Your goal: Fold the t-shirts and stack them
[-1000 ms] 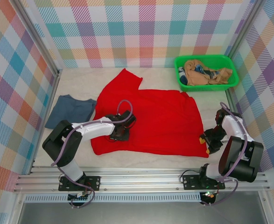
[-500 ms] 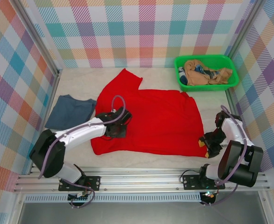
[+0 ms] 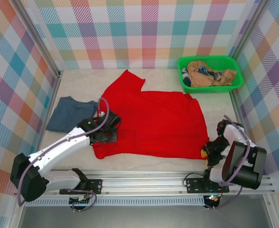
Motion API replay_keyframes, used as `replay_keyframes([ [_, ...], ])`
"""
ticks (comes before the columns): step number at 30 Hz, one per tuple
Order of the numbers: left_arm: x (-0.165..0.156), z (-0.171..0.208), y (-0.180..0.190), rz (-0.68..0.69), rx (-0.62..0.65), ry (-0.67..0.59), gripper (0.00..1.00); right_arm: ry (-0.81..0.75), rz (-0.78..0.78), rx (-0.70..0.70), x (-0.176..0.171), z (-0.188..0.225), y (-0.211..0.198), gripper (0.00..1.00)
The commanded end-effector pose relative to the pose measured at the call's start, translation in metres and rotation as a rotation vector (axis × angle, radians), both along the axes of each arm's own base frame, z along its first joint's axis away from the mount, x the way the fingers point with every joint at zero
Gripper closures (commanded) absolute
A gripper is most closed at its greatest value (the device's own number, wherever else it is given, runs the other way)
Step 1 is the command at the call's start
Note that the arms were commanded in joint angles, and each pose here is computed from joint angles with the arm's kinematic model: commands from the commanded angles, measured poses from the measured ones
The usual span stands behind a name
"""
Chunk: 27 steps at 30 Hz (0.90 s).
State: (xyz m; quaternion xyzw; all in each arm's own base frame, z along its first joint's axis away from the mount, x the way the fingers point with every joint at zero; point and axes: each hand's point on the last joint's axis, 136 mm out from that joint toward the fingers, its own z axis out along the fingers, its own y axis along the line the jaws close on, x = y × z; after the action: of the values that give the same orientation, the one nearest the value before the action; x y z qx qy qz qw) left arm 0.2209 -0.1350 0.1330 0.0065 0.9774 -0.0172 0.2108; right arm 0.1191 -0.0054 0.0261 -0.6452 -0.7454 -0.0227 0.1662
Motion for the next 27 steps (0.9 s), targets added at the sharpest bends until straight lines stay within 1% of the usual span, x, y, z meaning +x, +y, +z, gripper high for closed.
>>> replay_keyframes([
  [1, -0.009, -0.002, 0.025, 0.065, 0.061, 0.013, 1.0, -0.021, -0.016, -0.035, 0.01, -0.011, -0.008, 0.6],
  [2, -0.009, -0.002, 0.028, 0.073, 0.067, 0.013, 1.0, -0.022, -0.011, -0.034, 0.013, -0.014, -0.009, 0.61],
  [3, -0.009, -0.002, 0.031, 0.079, 0.076, 0.012, 1.0, -0.031, -0.005, -0.037, 0.017, -0.017, -0.011, 0.65],
  [6, -0.008, 0.003, 0.037, 0.093, 0.094, -0.004, 1.0, -0.108, 0.023, -0.073, 0.034, -0.016, -0.019, 0.82],
  [10, -0.004, 0.014, 0.048, 0.12, 0.116, -0.031, 1.0, -0.21, 0.113, -0.12, 0.058, 0.004, -0.03, 0.99],
  [13, 0.003, 0.032, 0.052, 0.133, 0.115, -0.078, 1.0, -0.271, 0.193, -0.139, 0.07, 0.025, -0.032, 1.0],
  [15, 0.007, 0.045, 0.055, 0.14, 0.124, -0.108, 1.0, -0.299, 0.231, -0.15, 0.073, 0.038, -0.031, 1.0],
  [19, 0.009, 0.063, 0.062, 0.139, 0.146, -0.151, 1.0, -0.299, 0.262, -0.127, 0.063, 0.052, -0.025, 1.0],
  [23, -0.004, 0.063, 0.066, 0.114, 0.136, -0.132, 1.0, -0.278, 0.309, -0.108, 0.05, 0.058, -0.017, 1.0],
  [25, -0.014, 0.059, 0.063, 0.08, 0.109, -0.103, 1.0, -0.268, 0.338, -0.118, 0.045, 0.062, -0.015, 1.0],
  [27, -0.022, 0.06, 0.059, 0.066, 0.08, -0.101, 1.0, -0.256, 0.359, -0.127, 0.037, 0.066, -0.015, 1.0],
])
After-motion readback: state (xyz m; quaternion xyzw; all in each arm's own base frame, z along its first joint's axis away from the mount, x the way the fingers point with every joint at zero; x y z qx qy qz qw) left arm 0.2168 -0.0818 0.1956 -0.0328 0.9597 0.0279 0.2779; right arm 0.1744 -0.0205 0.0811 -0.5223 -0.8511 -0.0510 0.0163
